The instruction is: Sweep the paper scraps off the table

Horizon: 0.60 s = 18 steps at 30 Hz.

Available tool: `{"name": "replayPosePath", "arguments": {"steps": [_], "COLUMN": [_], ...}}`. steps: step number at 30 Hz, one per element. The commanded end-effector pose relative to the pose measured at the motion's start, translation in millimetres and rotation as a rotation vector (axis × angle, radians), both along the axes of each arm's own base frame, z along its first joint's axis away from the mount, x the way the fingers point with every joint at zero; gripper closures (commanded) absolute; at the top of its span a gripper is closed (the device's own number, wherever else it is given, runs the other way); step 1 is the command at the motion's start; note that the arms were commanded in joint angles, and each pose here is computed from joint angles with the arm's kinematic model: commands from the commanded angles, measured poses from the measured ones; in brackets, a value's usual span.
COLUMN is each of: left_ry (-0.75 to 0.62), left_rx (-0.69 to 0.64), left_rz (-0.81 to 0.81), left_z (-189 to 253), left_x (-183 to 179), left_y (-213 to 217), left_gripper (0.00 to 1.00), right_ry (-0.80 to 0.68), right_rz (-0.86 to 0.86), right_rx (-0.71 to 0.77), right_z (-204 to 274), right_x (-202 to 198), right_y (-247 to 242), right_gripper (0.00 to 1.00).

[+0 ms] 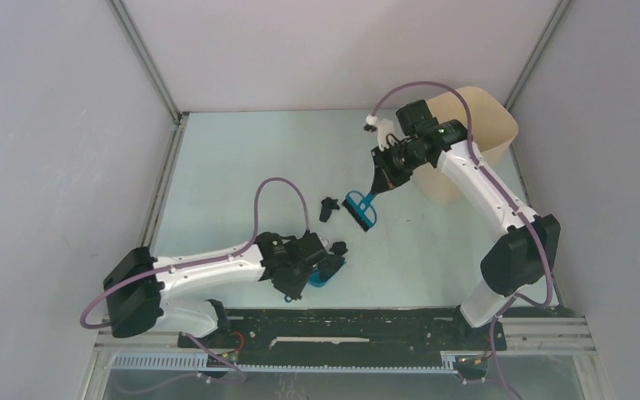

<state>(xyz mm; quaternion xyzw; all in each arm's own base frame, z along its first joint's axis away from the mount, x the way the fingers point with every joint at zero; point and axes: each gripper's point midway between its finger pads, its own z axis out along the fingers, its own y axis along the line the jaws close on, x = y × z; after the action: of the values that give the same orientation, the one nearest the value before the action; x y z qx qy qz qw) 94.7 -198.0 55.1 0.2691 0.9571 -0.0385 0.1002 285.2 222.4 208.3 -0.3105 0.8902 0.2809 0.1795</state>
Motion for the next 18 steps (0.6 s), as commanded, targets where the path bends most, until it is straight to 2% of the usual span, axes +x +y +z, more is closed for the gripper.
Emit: {"name": "replayPosePath", "arguments": {"steps": [1,5,9,12,15,18], "left_ry": [0.027,0.060,0.066,0.053,0.031,0.029], "left_rx": [-0.064,-0.058,-0.074,-0.056,0.016,0.067], "left_rz": [0.077,0.097,0.125,0.130,0.137,0.123], "left_z": [5,3,6,5,1,-7], "left_x": [-12,-24,-30,-30,-26,-21], "left_y": [6,16,21,26,36,36], "left_gripper": [1.00,1.00,1.00,1.00,1.00,1.00], "right_ry": [-0.222,-0.410,-0.556,-0.670,-0.686,-0.608], "right_rz": [-0.044,-0.032,0.034,0.074,0.140,0.206], "right_rx": [-0.014,-0.134,-0.190,-0.307,-0.382,-0.429], "right_z": [24,24,27,17,-5,-37], "right_x": [49,88,109,125,129,117], "right_y": [4,17,46,62,82,94], "right_gripper": [1.00,1.00,1.00,1.00,1.00,1.00]}}
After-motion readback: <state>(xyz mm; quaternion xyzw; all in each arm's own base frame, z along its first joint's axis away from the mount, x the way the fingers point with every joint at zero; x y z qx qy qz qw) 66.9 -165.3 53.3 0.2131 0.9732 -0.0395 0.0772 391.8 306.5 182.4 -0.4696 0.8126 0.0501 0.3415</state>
